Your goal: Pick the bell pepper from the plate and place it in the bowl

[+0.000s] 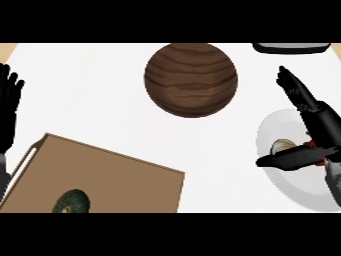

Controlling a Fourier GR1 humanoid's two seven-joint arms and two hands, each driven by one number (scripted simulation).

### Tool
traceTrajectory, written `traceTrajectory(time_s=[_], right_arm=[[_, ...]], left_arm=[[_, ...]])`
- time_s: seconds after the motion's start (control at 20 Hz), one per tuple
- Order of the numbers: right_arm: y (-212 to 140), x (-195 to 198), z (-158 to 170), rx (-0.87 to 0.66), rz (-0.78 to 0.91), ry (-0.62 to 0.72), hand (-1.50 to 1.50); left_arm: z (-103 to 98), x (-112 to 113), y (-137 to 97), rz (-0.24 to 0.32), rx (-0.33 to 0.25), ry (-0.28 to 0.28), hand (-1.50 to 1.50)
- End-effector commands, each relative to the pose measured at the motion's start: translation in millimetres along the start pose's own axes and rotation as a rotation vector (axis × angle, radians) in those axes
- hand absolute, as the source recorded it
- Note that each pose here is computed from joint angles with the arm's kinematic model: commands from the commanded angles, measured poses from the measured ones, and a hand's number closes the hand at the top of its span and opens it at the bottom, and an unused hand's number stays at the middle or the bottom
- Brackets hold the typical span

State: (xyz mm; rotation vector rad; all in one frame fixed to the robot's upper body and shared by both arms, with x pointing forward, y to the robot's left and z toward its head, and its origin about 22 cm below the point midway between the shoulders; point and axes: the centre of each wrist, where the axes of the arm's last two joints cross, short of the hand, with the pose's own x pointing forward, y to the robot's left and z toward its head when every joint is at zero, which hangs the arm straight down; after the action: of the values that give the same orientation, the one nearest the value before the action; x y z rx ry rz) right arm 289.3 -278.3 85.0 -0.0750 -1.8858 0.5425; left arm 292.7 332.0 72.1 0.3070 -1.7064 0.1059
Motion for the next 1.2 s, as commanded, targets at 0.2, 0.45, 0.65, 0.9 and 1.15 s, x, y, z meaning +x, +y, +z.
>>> traceTrajectory(time_s=[0.2,0.45,0.65,0.9,1.15], right_arm=[[5.5,24.4,81.1,0.034,0.175,-0.157,-1.50],[-33.5,60.8,93.3,0.039,0.445,-0.084,-1.50],[-74.8,98.9,92.1,0.044,0.576,0.050,-1.50],[-102.7,129.9,83.4,0.259,0.779,0.281,-1.50],[-109.6,145.3,77.7,0.448,0.817,0.409,-1.50]], left_arm=[[-10.2,12.2,6.9,0.003,-0.052,-0.074,0.00],[-3.1,5.4,4.5,0.007,-0.053,-0.070,0.00],[0.0,8.5,11.1,0.000,-0.059,-0.082,0.00],[4.4,11.8,7.0,0.011,-0.073,-0.073,0.00],[-2.4,23.7,18.4,0.001,-0.067,-0.084,0.00]])
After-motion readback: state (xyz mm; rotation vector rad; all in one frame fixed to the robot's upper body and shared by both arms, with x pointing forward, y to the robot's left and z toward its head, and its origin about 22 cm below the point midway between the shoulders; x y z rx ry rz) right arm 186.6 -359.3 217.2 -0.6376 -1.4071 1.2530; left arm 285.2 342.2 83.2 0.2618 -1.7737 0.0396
